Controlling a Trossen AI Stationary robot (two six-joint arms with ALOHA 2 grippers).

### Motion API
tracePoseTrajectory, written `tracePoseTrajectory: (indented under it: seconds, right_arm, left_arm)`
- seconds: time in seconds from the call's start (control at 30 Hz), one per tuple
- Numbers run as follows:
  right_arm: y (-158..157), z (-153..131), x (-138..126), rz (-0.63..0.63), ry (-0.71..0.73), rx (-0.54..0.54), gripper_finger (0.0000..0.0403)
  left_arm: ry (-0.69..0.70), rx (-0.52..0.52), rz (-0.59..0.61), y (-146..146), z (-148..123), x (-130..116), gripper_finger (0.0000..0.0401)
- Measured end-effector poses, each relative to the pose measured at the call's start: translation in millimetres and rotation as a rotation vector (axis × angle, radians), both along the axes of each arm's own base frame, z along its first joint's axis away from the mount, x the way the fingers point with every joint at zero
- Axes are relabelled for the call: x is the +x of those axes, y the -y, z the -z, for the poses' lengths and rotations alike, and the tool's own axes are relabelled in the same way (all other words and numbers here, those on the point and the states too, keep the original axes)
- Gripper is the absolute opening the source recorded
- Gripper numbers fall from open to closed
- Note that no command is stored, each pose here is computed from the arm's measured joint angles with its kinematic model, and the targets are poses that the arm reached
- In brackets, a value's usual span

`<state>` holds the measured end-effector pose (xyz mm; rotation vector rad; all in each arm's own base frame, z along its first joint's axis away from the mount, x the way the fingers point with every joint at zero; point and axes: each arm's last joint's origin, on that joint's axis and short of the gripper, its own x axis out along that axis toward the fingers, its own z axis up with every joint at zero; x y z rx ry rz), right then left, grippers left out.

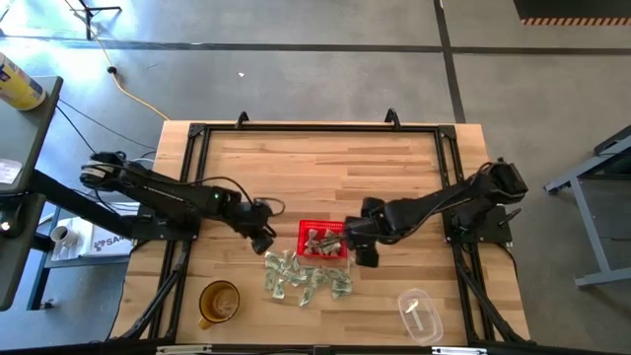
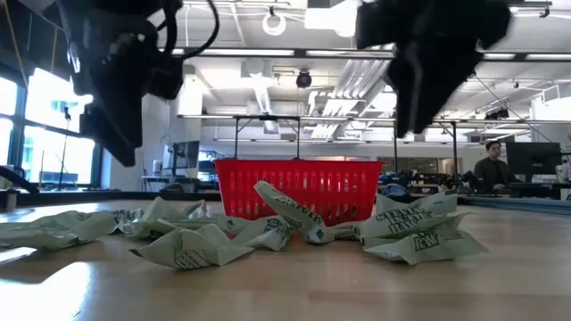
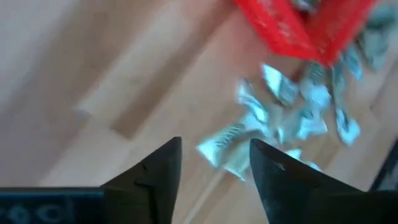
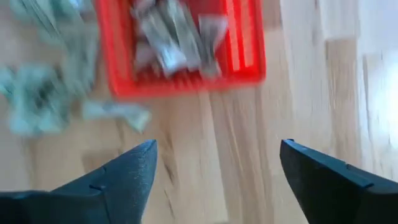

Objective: Pick and place Stevia / Truvia into bins
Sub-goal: Put the stevia packet into the orange basket

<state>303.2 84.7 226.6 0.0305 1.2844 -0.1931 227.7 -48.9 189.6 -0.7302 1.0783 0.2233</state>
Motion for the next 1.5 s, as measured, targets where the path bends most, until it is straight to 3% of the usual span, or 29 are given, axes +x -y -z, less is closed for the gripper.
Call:
tracePoseTrajectory:
  seconds: [0.13, 0.23, 0.43, 0.63, 0.87, 1.03, 1.17, 1.27, 1.33, 1.4, 1.5]
  right_arm:
    - [-10.5, 21.1, -19.4, -0.066, -0.071, 0.01, 0.0339]
    - [-15.6, 32.6, -30.4, -0.079, -0.109, 0.034, 0.0339]
    - [-26.3, 45.1, -45.5, -0.088, -0.135, 0.037, 0.0339]
    - [-31.9, 47.4, -51.1, -0.108, -0.124, 0.031, 0.0337]
    - [-31.7, 45.3, -52.6, -0.068, -0.099, 0.02, 0.0335]
    - [-34.8, 44.3, -55.6, -0.059, -0.112, 0.039, 0.0335]
    - [-38.8, 44.4, -58.6, -0.054, -0.12, 0.04, 0.0337]
    - [-39.6, 44.3, -58.6, -0.056, -0.115, 0.04, 0.0337]
    - [-39.9, 44.3, -58.3, -0.06, -0.112, 0.043, 0.0335]
    - [-40.0, 44.2, -57.4, -0.064, -0.106, 0.046, 0.0335]
    - [-40.3, 44.1, -56.8, -0.064, -0.1, 0.049, 0.0337]
  left_arm:
    - [0.111, 0.17, 0.313, 28.8, 6.1, 5.6, 0.0245]
    - [0.126, 0.276, 0.417, 39.2, 11.0, 4.6, 0.0244]
    - [0.141, 0.344, 0.406, 38.7, 23.7, 17.9, 0.0227]
    - [0.069, 0.307, 0.546, 41.6, 48.8, 23.8, 0.0193]
    - [0.023, 0.331, 0.54, 38.8, 57.1, 27.4, 0.0118]
    - [-0.006, 0.323, 0.527, 34.2, 41.8, 35.4, 0.0028]
    - [-0.031, 0.334, 0.527, 29.2, 16.2, 45.2, 0.0032]
    - [0.061, 0.388, 0.544, 27.3, -10.7, 57.3, 0.0041]
    - [0.195, 0.451, 0.575, 25.2, -27.8, 71.8, 0.0035]
    - [0.259, 0.509, 0.668, 20.3, -31.2, 78.8, 0.0029]
    - [0.293, 0.503, 0.737, 9.6, -16.0, 94.6, 0.0031]
